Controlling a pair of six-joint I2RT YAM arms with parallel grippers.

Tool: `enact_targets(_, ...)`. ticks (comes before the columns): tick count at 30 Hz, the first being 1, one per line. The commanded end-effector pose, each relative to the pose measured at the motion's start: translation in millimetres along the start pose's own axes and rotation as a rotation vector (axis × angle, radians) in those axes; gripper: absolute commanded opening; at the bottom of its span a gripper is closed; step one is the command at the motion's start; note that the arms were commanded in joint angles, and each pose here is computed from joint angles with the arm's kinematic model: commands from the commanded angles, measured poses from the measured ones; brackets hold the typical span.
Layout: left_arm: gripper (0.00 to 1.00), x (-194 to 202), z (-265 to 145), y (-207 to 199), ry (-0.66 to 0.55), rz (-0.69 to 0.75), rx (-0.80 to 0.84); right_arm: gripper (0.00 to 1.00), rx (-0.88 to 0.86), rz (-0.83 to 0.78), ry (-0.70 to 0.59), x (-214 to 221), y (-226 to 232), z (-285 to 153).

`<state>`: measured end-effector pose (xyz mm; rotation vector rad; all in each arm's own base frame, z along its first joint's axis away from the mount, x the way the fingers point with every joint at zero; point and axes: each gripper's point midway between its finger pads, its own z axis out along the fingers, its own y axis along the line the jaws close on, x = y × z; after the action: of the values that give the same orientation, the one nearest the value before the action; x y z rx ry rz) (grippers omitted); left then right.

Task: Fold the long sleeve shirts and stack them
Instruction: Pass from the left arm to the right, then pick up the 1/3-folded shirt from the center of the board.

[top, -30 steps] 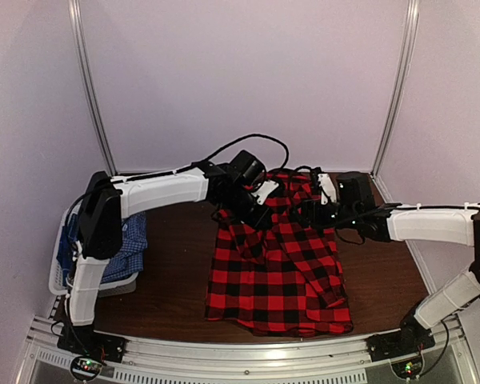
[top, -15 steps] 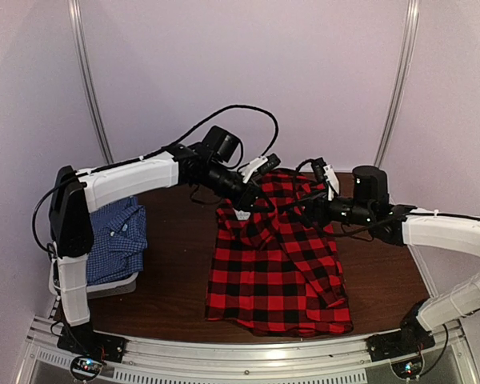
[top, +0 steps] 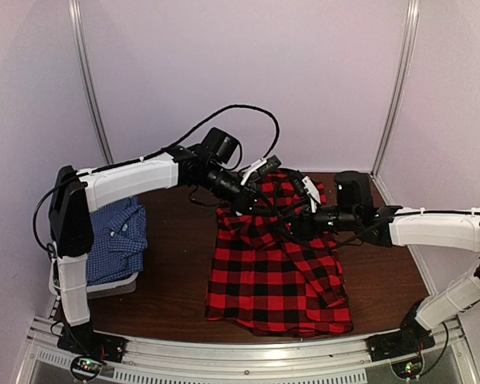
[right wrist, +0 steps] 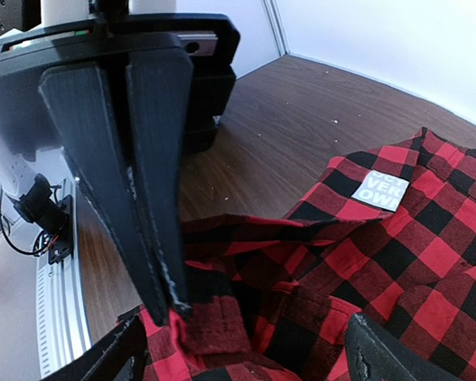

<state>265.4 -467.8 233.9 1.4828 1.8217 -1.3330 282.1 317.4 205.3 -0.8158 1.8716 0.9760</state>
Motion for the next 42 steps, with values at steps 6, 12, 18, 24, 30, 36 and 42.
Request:
enact_targets(6,0.00,-10,-10,-6,-0.041,0.054,0.034,0.77,-0.041,-0.029,0.005,-6,18,17)
enact_targets(12,0.00,-9,-9,4,-0.039,0.043,-0.004,0.41,-0.026,0.003,-0.004,-6,18,19)
enact_targets(18,0.06,-12,-9,23,-0.073,-0.030,-0.080,0.00,0.086,0.083,-0.011,-6,2,16)
enact_targets(24,0.33,-19,-29,55,-0.145,-0.137,-0.283,0.00,0.354,0.173,-0.026,-8,-40,-8)
enact_targets(30,0.38,-19,-69,74,-0.231,-0.269,-0.486,0.00,0.544,0.275,-0.068,-22,-76,-36)
enact_targets(36,0.37,36,-86,94,-0.189,-0.480,-0.640,0.00,0.697,0.285,-0.150,-79,-120,-50)
enact_targets(42,0.38,88,-99,93,-0.132,-0.582,-0.749,0.00,0.802,0.282,-0.227,-140,-168,-80)
